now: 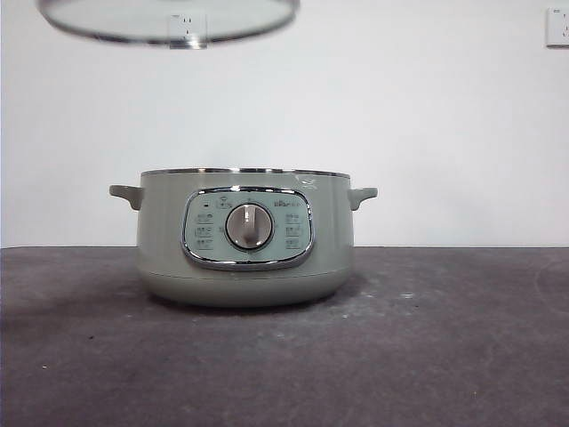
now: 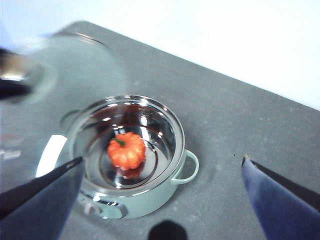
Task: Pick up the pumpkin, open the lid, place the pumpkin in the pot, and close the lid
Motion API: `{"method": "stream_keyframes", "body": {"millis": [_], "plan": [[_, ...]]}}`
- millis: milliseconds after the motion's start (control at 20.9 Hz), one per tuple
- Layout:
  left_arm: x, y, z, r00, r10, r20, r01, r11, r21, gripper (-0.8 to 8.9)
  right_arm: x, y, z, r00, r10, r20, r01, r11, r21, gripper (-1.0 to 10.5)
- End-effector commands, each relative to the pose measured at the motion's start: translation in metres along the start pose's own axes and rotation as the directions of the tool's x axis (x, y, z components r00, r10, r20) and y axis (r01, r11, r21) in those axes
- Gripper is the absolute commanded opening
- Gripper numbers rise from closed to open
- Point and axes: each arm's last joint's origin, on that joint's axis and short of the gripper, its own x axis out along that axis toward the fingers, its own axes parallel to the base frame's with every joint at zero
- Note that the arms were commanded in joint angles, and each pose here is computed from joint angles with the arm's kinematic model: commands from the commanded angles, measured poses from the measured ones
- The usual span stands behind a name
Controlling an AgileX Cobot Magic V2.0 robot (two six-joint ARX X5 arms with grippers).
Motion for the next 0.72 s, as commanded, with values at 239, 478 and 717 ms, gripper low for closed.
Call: {"method": "stream_keyframes", "body": {"millis": [239,478,717], "plan": [[0.056,0.011,-0.005,0.999,-0.036,-0.006,0.036,0.999,0.018,-0.09,-0.037,-0.001,-0.009,1.000,0.023,0.017,-0.023,1.000,0.016,5.7],[0.090,0.013,-0.012,0.998,-0.056,-0.007,0.056,0.998,0.024,-0.09,-0.049,-0.002,-0.014,1.000,0.024,-0.005,-0.024,1.000,0.015,5.7],[0.112,0.013,-0.018,0.998,-0.066,-0.007,0.066,0.997,0.028,-0.09,-0.049,-0.002,-0.017,0.999,0.027,-0.030,-0.027,1.000,0.014,5.7]]}}
